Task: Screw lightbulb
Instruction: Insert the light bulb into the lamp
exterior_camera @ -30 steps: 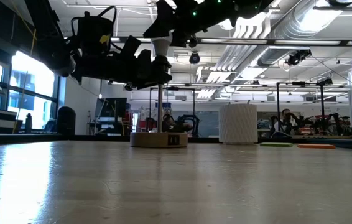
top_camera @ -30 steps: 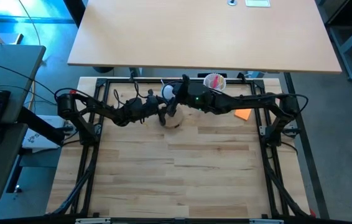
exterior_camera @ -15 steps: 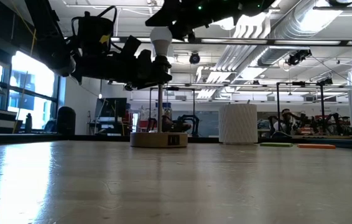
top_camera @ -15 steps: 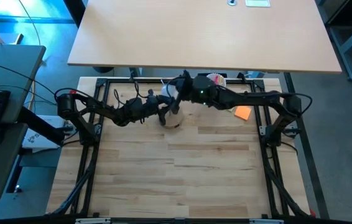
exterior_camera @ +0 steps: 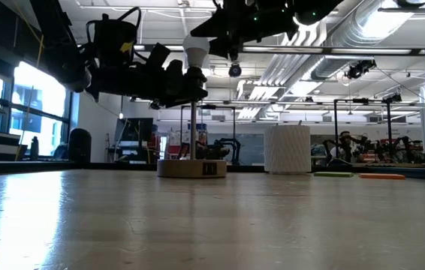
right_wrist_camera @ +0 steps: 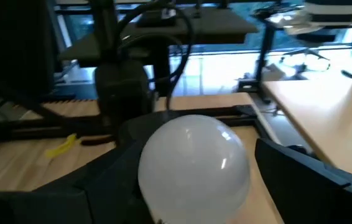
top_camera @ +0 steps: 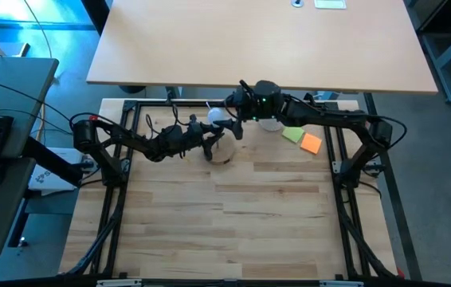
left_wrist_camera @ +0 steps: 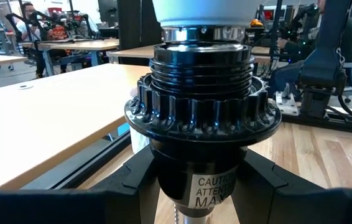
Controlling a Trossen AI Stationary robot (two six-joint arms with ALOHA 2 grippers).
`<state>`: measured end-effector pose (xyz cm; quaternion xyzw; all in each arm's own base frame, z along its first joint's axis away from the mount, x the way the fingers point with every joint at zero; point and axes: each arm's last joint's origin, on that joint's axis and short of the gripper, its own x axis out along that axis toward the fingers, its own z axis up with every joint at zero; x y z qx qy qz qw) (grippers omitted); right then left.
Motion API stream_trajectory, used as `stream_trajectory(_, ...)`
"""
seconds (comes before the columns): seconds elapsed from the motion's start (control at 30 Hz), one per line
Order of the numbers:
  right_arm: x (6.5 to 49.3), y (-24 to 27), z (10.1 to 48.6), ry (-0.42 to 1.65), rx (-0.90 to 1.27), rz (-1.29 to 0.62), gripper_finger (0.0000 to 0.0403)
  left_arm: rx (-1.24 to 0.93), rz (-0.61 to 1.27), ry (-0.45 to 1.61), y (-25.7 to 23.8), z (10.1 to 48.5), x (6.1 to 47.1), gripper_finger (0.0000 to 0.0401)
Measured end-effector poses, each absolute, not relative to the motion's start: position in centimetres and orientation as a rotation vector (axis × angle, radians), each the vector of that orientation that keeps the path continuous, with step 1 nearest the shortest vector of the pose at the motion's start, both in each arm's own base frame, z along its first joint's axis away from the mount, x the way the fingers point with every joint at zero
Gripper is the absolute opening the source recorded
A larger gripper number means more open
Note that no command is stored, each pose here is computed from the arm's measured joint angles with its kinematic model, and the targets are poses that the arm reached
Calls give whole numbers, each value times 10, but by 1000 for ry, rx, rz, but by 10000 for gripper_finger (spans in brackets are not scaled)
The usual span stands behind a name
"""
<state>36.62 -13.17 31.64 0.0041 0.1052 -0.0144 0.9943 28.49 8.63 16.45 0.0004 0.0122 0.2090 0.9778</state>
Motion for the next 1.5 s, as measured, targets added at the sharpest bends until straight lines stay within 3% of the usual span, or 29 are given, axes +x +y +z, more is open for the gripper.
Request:
stream_trajectory(0.4,368,-128,316,213,16,-25,318,0,421,24,86,165,285,143)
stream_trajectory(0.9,383,-74,315,230,52,-389,282,-14,446,14,87,165,285,143)
stream_trajectory(1.1,389,-57,317,89,210,-594,281,-52,497,-14,88,167,284,143)
stream_trajectory(1.5,392,-52,321,78,69,-586,281,-12,488,9,88,166,284,143)
